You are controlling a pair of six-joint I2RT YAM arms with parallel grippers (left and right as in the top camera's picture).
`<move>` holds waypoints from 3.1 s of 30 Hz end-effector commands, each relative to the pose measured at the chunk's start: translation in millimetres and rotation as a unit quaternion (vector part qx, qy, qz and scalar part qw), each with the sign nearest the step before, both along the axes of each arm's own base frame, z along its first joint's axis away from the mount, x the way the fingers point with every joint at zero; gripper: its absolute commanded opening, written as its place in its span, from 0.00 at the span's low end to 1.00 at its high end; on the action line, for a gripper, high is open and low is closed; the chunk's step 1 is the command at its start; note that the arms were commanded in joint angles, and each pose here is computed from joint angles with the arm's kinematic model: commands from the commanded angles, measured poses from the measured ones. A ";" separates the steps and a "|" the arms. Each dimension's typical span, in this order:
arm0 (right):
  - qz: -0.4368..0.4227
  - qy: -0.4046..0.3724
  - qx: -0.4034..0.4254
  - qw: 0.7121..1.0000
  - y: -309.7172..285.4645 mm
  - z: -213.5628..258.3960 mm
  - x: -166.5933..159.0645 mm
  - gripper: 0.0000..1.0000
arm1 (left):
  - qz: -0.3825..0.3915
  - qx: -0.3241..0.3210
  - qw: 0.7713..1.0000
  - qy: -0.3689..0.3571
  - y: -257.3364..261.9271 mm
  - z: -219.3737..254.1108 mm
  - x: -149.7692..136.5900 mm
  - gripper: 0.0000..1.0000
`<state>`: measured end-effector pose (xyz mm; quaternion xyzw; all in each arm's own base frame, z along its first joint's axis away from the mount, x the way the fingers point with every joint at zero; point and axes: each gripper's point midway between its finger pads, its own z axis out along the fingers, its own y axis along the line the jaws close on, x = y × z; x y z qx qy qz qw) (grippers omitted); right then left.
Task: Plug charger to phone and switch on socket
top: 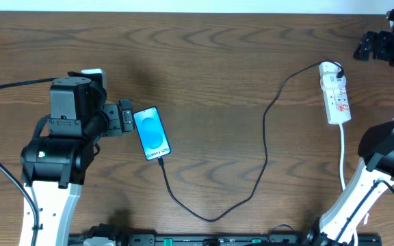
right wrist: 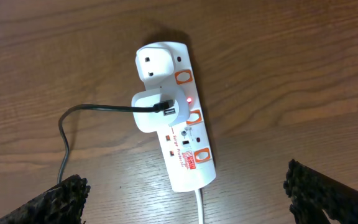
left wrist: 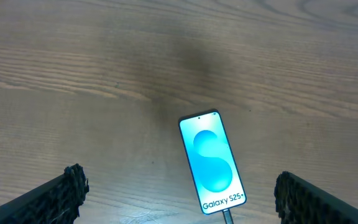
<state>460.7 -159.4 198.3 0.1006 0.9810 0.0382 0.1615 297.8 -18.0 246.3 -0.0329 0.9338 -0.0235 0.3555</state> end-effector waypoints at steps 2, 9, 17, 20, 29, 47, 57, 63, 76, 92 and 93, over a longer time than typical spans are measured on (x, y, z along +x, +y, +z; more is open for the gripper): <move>-0.005 -0.008 -0.002 1.000 -0.1 5.8 1.9 0.99 | -0.003 0.007 1.000 -0.006 0.7 4.7 1.5 0.98; -0.005 -0.008 -0.002 1.000 -0.1 5.8 1.9 0.99 | -0.003 0.007 1.000 -0.006 0.7 4.7 1.5 0.98; -0.005 -0.008 -0.002 1.000 -0.1 5.8 1.9 0.99 | -0.003 0.007 1.000 -0.006 0.7 4.8 1.5 0.98; -0.005 -0.008 -0.002 1.000 -0.1 5.8 1.9 0.99 | -0.003 0.007 1.000 -0.006 0.7 4.7 1.5 0.98; -0.005 -0.008 -0.002 1.000 -0.1 5.8 1.9 0.99 | -0.003 0.007 1.000 -0.006 0.7 4.8 1.5 0.98; -0.005 -0.008 -0.002 1.000 -0.1 5.8 1.9 0.99 | -0.003 0.007 1.000 -0.013 2.0 0.9 -13.0 0.98; -0.005 -0.008 -0.002 1.000 -0.1 5.8 1.9 0.99 | -0.003 0.004 0.999 -0.045 3.2 -58.0 -28.6 0.98; -0.005 -0.008 -0.002 1.000 -0.1 5.8 1.9 0.99 | -0.002 -0.005 0.985 -0.170 2.1 -48.8 -14.5 0.98; -0.005 -0.008 -0.002 1.000 -0.1 5.8 1.9 0.99 | -0.003 -0.017 0.903 -0.430 2.6 1.8 -17.5 0.98; -0.005 -0.008 -0.002 1.000 -0.1 5.8 1.9 0.99 | 0.025 -0.009 0.864 -0.504 19.2 -17.0 -42.9 0.98; -0.005 -0.008 -0.002 1.000 -0.1 5.8 1.9 0.99 | 0.025 -0.008 0.865 -0.502 19.5 -18.0 -43.3 0.98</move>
